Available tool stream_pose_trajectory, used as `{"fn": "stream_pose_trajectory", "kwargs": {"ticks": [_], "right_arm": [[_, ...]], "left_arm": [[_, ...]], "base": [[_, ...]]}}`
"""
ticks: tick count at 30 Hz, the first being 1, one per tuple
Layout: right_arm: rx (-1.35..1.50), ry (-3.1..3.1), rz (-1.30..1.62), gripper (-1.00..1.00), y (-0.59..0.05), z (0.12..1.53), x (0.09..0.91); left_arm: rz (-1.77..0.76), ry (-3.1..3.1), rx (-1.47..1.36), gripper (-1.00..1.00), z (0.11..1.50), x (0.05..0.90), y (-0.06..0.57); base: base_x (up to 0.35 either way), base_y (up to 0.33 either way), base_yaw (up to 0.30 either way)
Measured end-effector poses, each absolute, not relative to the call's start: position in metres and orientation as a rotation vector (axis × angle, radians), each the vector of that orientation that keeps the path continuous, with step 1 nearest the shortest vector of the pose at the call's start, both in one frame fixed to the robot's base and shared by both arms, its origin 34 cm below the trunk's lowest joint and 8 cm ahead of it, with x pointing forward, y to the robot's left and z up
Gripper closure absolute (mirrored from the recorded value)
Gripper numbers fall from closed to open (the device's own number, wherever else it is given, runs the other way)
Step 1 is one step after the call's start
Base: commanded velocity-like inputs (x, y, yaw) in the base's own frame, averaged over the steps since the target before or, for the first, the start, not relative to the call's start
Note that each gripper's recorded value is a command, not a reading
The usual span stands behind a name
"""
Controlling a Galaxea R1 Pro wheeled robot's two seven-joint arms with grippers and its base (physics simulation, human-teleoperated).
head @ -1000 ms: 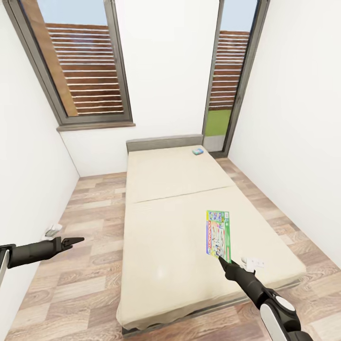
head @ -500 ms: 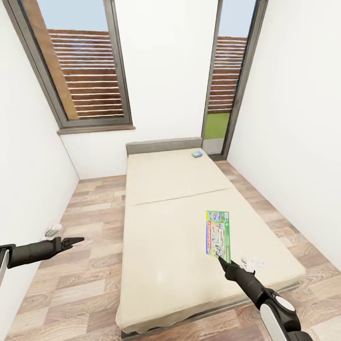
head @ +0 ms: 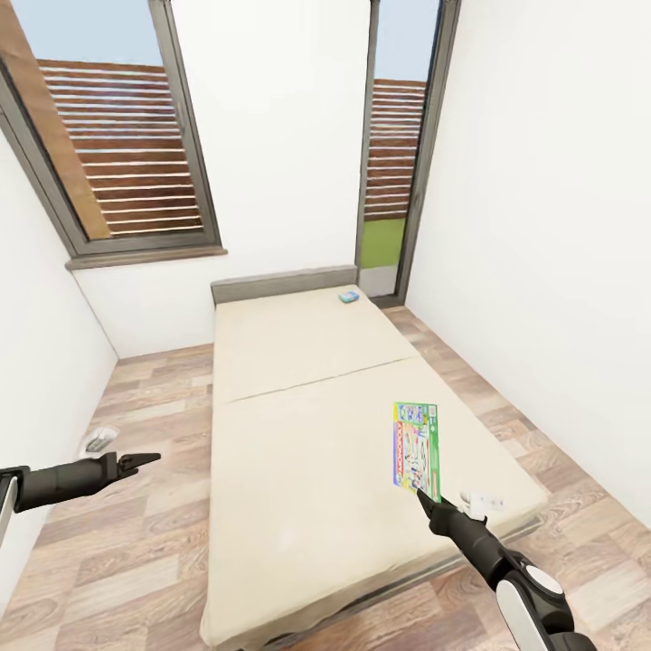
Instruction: Put all the toys in the child's room - the three board games (two on the bed and one on the table), the two jigsaw puzzles on the table, and the tennis ball on the table - inside the toy box on the table in the child's room.
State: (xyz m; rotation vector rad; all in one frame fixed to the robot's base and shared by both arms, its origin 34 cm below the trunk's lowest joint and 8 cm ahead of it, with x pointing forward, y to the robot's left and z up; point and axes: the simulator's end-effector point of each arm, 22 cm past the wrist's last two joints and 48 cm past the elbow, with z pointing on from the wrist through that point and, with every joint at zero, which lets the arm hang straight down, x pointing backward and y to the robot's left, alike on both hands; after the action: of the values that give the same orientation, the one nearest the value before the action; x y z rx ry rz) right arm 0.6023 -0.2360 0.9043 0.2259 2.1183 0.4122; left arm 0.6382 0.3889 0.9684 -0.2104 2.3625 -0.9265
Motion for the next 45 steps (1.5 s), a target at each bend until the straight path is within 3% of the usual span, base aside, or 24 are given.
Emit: {"fn": "stream_pose_trajectory", "kwargs": {"ticks": [45], "right_arm": [[0.26,2.044,0.385,1.0,-0.257,0.937,0.61]], "left_arm": [[-0.921,2.305,-0.177,-1.0,1.002,0.639,0.388]], "base": [[0.0,0.0,-0.193]]}}
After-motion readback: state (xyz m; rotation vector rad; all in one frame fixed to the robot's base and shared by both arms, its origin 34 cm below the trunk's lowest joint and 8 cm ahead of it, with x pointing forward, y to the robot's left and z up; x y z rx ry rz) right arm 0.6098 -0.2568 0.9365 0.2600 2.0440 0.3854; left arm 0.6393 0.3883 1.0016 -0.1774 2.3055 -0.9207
